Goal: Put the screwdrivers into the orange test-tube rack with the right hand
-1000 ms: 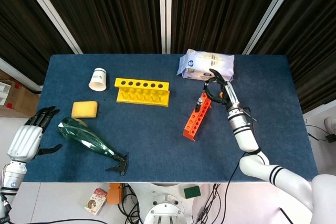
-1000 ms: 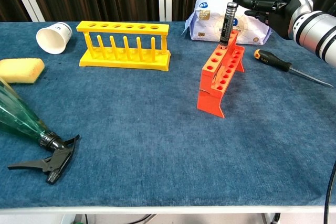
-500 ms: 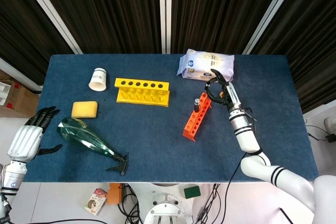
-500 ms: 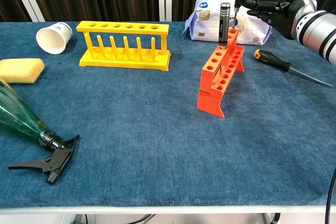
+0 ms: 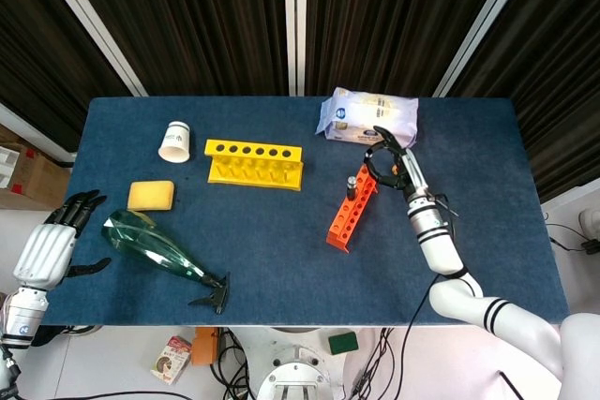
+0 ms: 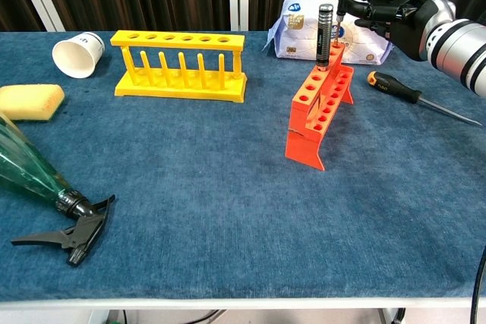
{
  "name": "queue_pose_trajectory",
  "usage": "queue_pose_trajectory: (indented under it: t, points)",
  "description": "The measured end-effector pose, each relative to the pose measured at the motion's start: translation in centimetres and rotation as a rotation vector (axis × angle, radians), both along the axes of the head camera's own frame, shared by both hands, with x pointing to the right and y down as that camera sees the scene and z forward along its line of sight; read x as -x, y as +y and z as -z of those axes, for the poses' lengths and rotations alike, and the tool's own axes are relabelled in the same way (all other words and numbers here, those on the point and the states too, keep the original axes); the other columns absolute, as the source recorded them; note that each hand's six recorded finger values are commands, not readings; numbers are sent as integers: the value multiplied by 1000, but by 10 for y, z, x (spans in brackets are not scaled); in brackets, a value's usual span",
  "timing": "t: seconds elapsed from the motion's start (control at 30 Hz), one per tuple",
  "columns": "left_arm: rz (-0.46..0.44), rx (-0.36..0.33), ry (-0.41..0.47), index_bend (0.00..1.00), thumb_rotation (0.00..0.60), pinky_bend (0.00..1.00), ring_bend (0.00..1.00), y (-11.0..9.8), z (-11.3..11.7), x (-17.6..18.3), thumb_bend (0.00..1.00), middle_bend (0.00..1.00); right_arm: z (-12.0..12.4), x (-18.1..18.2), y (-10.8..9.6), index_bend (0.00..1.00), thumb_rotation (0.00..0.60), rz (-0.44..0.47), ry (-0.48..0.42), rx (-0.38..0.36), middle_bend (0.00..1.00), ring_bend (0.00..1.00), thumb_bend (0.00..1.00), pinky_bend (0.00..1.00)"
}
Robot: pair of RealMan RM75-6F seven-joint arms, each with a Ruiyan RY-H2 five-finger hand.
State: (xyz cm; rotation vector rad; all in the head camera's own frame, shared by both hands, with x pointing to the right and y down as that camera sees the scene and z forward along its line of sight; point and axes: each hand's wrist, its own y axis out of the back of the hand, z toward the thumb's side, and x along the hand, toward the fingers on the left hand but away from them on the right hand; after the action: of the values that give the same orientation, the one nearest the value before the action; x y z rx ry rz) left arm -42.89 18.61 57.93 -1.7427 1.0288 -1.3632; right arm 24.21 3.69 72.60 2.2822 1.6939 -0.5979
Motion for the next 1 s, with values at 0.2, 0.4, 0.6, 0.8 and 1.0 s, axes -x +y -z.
queue_pose_trajectory:
  t: [0.2,0.4,0.6,0.8,1.0]
  points:
    - [2,-2,0,125,600,239,63,0,1,1,58,85,0,1,1,693,600,8,7,2,71,0,403,0]
    - [1,-4,1,125,600,239,63,0,1,1,58,86,-4,0,4,435,600,14,13,14,51,0,354,0]
    - [-1,-2,0,125,600,239,63,0,1,0,58,86,0,-1,3,42,600,25,9,-7,4,0,155,0]
    - [-3,-2,-2,125,600,239,63,0,0,0,58,86,8,-4,2,0,600,27,-11,-31,0,0,111,0]
    - [-3,-4,-3,125,600,239,63,0,1,-1,59,85,19,-7,0,0,600,25,-36,-62,0,0,112,0]
